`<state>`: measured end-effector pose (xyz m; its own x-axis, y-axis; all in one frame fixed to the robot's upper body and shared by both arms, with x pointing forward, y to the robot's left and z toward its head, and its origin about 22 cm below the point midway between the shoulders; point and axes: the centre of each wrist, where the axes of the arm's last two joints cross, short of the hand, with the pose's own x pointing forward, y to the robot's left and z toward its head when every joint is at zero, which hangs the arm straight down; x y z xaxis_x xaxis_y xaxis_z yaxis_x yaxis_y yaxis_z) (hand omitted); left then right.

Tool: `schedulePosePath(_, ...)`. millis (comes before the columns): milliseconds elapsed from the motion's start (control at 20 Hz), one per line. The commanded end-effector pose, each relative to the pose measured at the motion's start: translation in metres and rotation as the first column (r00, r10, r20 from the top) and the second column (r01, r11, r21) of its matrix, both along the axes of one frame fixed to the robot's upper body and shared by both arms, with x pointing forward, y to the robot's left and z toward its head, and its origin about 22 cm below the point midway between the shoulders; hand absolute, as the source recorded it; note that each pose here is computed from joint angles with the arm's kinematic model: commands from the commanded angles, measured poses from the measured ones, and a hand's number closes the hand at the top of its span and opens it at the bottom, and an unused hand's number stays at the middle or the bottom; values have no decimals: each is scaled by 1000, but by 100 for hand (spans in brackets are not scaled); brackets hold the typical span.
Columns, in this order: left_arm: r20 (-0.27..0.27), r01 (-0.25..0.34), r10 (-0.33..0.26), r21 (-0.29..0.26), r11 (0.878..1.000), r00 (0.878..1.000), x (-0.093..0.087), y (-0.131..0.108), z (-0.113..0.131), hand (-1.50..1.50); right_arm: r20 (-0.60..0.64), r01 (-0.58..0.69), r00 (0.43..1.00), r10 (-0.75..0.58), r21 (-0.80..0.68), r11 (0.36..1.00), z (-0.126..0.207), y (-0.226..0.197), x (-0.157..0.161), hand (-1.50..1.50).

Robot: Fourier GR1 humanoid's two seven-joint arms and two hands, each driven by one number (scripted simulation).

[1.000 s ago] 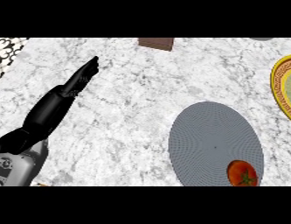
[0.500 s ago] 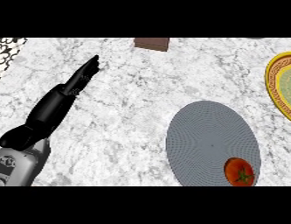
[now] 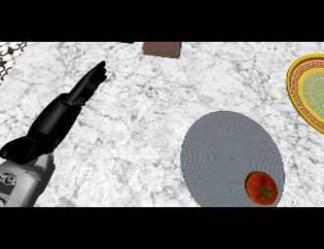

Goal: Pick the sweet potato from the placemat and place it in the plate

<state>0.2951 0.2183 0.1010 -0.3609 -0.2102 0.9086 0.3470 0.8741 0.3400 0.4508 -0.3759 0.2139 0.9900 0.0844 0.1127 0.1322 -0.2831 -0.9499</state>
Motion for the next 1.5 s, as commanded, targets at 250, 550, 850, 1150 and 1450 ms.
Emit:
schedulePosePath(250, -11, -34, 33, -19, 999, 999, 0, 11, -1, 0, 100, 276, 953, -284, 90, 957, -54, -25, -19, 150)
schedulePosePath(550, -29, -58, 58, -11, 998, 998, -6, 14, -12, 0, 141, 336, 906, -399, 335, 880, -93, -36, -34, -150)
schedulePosePath(850, -26, -82, 82, -11, 997, 996, -3, 20, -7, 0, 229, 310, 898, -376, 280, 909, -131, -32, -45, -150)
schedulePosePath(1150, -34, -49, 49, -1, 999, 998, -2, 17, -10, 0, 352, 237, 890, -288, 182, 954, -131, -26, -42, -150)
schedulePosePath(1450, -40, -64, 63, -3, 998, 997, -5, 18, -17, 0, 551, 93, 827, -112, 61, 994, -108, -12, -27, -150)
